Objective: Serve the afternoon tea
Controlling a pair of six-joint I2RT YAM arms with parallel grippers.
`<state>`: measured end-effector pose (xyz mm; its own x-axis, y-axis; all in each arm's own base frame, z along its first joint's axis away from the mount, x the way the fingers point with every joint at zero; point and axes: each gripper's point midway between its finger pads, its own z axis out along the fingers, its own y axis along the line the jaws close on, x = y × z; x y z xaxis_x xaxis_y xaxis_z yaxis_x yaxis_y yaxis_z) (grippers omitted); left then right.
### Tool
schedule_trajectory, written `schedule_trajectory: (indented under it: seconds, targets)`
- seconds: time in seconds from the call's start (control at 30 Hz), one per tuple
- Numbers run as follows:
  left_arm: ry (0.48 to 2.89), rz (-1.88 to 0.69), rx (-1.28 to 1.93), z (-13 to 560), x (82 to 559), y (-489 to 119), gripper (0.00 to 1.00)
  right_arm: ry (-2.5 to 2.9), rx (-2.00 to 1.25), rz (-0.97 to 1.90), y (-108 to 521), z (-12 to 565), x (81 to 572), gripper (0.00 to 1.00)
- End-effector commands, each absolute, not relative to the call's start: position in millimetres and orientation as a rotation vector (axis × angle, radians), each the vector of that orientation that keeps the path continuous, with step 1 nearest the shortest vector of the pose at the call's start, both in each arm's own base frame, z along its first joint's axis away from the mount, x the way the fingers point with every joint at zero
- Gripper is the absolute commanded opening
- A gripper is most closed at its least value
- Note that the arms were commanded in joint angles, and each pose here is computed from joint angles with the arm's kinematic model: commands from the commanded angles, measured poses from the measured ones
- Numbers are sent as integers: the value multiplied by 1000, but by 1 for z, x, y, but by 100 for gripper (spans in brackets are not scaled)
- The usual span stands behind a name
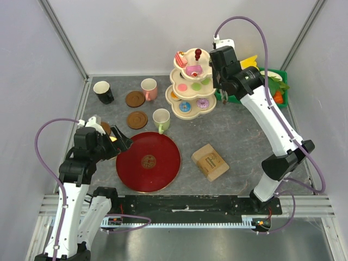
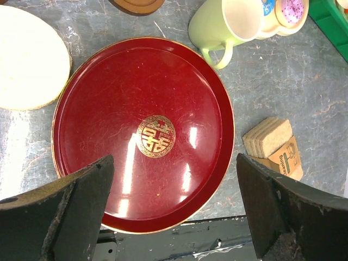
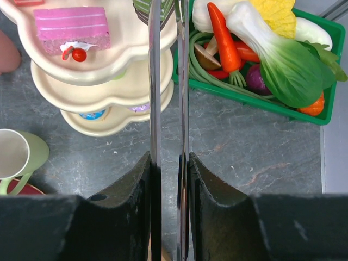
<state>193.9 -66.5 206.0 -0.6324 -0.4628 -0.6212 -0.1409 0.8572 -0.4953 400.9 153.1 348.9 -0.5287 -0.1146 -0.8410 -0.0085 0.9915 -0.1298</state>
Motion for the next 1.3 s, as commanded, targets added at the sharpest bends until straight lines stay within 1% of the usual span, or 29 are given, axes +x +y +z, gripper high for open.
schedule_trajectory:
  seconds: [0.0,0.23,0.5,0.7,1.1,1.27]
  targets:
    - [2189,-495,-417,214,202,-63,99,2132,-82,-165,151,344,407,23]
    - [2184,-473,-417,215,201,-60,99,2159,-108,-161,160,332,417,24]
    - [2175,-456,-425,218,201,-57,99,2148,-107,-131,168,337,424,42]
    - [2176,-453,-428,218,201,-56,99,2111,-126,-53,179,349,428,50]
    - [2170,-460,-430,220,201,-57,99,2066,-117,-6,182,366,425,52]
    - [2168,-462,-428,221,201,-57,99,2048,-105,19,179,375,419,50]
